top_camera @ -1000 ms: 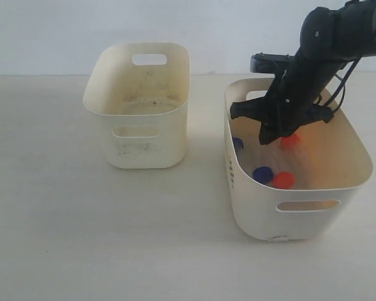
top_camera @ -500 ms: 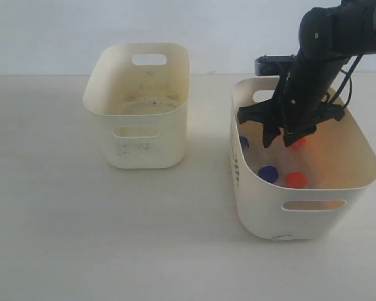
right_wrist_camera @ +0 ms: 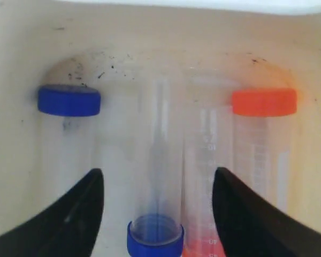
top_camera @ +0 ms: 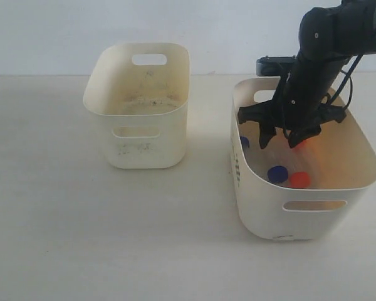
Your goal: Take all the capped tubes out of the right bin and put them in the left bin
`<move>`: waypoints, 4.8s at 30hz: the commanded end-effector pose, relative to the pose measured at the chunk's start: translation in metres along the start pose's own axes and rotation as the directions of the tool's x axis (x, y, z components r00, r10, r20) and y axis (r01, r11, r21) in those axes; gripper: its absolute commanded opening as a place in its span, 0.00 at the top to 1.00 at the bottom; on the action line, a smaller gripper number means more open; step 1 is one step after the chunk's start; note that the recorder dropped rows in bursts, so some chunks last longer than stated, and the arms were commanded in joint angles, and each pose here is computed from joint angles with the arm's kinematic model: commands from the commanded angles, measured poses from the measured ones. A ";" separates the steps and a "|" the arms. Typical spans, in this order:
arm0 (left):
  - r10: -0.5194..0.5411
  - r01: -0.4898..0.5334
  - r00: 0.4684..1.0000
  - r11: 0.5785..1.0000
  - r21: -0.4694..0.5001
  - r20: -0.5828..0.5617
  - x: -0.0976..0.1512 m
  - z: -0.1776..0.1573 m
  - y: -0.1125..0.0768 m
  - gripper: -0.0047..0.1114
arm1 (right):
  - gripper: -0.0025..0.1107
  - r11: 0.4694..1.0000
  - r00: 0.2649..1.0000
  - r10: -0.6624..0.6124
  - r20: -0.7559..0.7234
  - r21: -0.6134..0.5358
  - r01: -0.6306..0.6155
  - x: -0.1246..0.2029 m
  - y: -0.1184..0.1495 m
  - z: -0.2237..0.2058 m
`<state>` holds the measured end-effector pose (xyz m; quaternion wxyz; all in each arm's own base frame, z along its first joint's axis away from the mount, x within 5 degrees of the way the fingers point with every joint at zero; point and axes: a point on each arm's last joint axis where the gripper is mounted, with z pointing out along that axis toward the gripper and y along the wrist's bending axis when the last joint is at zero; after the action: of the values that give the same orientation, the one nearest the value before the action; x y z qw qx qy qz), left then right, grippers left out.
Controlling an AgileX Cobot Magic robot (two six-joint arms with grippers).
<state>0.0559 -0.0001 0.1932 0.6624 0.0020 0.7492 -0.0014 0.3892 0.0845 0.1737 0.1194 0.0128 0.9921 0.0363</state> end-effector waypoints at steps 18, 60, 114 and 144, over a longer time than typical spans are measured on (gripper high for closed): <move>-0.016 0.016 1.000 1.000 0.001 0.008 -0.002 0.000 0.000 0.92 | 0.54 0.993 0.998 0.057 0.031 -0.103 -0.053 0.001 0.020 -0.006; -0.016 0.016 1.000 1.000 0.001 0.008 -0.002 0.000 0.000 0.92 | 0.71 0.994 0.991 -0.077 0.106 -0.075 0.085 -0.001 0.018 -0.032; -0.016 0.016 1.000 1.000 0.001 0.008 -0.002 0.000 0.000 0.92 | 0.38 0.993 0.994 -0.064 -0.091 0.091 0.073 0.009 0.003 0.032; -0.016 0.016 1.000 1.000 0.001 0.008 -0.002 0.000 0.000 0.92 | 0.97 0.995 0.994 -0.026 -0.103 0.091 0.035 0.011 0.003 0.035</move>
<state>0.0559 -0.0001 0.1932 0.6624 0.0020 0.7492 -0.0014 0.3888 0.0919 0.1390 0.0760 -0.0031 0.9971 -0.0072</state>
